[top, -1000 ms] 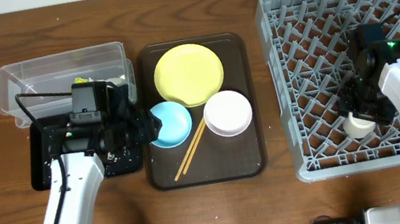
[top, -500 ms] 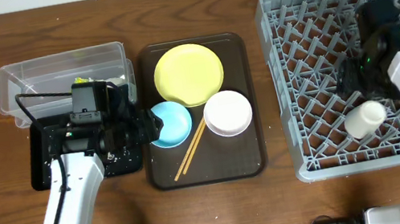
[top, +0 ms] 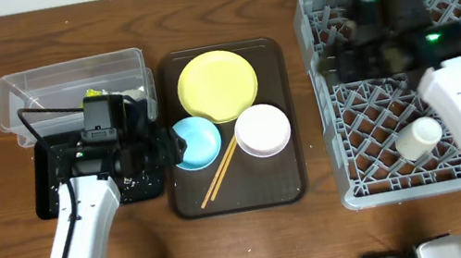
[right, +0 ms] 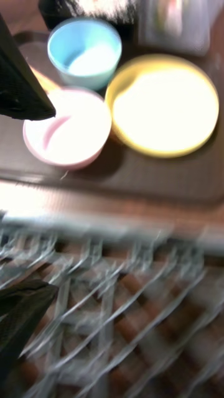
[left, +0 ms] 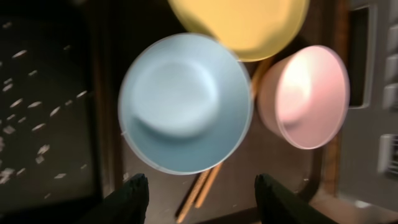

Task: Sort waste into correct bins and load items into the dishwasher rack
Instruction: 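Move right gripper to pink bowl on brown tray and grasp rim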

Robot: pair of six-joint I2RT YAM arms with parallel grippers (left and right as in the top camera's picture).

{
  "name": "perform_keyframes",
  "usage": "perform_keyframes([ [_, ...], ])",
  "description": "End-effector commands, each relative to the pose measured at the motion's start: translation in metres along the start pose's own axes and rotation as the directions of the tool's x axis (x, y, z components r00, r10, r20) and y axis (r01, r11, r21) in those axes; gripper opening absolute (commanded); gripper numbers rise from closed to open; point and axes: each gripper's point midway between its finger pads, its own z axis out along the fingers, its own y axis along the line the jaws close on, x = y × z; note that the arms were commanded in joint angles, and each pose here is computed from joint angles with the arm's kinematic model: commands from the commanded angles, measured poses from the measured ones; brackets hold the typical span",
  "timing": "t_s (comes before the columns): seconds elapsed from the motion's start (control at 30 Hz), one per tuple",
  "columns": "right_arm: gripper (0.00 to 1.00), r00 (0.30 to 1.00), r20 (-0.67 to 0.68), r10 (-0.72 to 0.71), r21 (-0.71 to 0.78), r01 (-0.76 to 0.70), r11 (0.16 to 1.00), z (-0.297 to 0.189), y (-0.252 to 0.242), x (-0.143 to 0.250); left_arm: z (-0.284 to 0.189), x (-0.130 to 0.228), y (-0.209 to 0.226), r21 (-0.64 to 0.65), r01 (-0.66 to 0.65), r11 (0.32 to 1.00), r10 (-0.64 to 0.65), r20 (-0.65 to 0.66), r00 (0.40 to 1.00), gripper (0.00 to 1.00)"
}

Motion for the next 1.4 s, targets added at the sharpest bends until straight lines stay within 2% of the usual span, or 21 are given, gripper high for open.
perform_keyframes([
  [0.0, 0.8, 0.994, -0.024, -0.108, -0.029, 0.107, 0.994, 0.021, 0.029, 0.005, -0.007, -0.001, 0.022, -0.136, 0.018, 0.99, -0.016, 0.017, 1.0, 0.58],
  [0.07, 0.8, 0.989, -0.05, -0.142, -0.029, 0.141, 0.99, 0.039, 0.039, 0.009, -0.011, 0.004, 0.043, -0.25, 0.1, 0.963, -0.096, 0.027, 0.995, 0.59],
  [0.17, 0.78, 0.979, -0.106, -0.176, -0.05, 0.172, 0.984, 0.068, 0.053, 0.021, -0.015, 0.008, 0.057, -0.33, 0.164, 0.93, -0.158, 0.044, 0.986, 0.62],
  [0.3, 0.69, 0.963, -0.189, -0.194, -0.062, 0.186, 0.981, 0.108, 0.062, 0.042, -0.015, 0.009, 0.057, -0.33, 0.176, 0.928, -0.171, 0.046, 0.984, 0.63],
  [0.43, 0.63, 0.947, -0.28, -0.157, -0.005, 0.162, 0.987, 0.142, 0.053, 0.065, -0.015, 0.009, 0.057, -0.329, 0.181, 0.927, -0.175, 0.047, 0.983, 0.66],
  [0.5, 0.53, 0.938, -0.312, -0.154, 0.0, 0.162, 0.987, 0.152, 0.05, 0.074, -0.015, 0.009, 0.057, -0.329, 0.181, 0.927, -0.175, 0.048, 0.983, 0.66],
  [0.57, 0.49, 0.931, -0.333, -0.147, 0.009, 0.159, 0.987, 0.16, 0.047, 0.08, -0.015, 0.009, 0.057, -0.329, 0.181, 0.927, -0.175, 0.047, 0.983, 0.67],
  [0.63, 0.44, 0.931, -0.343, -0.127, 0.04, 0.149, 0.988, 0.163, 0.041, 0.082, -0.015, 0.009, 0.057, -0.329, 0.18, 0.927, -0.174, 0.047, 0.984, 0.67],
  [0.77, 0.24, 0.931, -0.344, -0.12, 0.099, 0.163, 0.982, 0.163, 0.03, 0.082, -0.015, 0.009, 0.057, -0.329, 0.181, 0.927, -0.175, 0.048, 0.983, 0.67],
  [0.83, 0.18, 0.93, -0.348, -0.119, 0.093, 0.161, 0.983, 0.163, 0.031, 0.083, -0.015, 0.009, 0.057, -0.329, 0.181, 0.927, -0.175, 0.048, 0.983, 0.67],
  [1.17, 0.02, 0.912, -0.387, -0.136, 0.084, 0.182, 0.98, 0.161, 0.038, 0.096, -0.015, 0.009, 0.057, -0.329, 0.181, 0.927, -0.175, 0.047, 0.983, 0.68],
  [1.37, 0.01, 0.914, -0.384, -0.132, 0.087, 0.178, 0.98, 0.153, 0.038, 0.093, -0.015, 0.009, 0.057, -0.329, 0.181, 0.927, -0.175, 0.047, 0.983, 0.68],
])
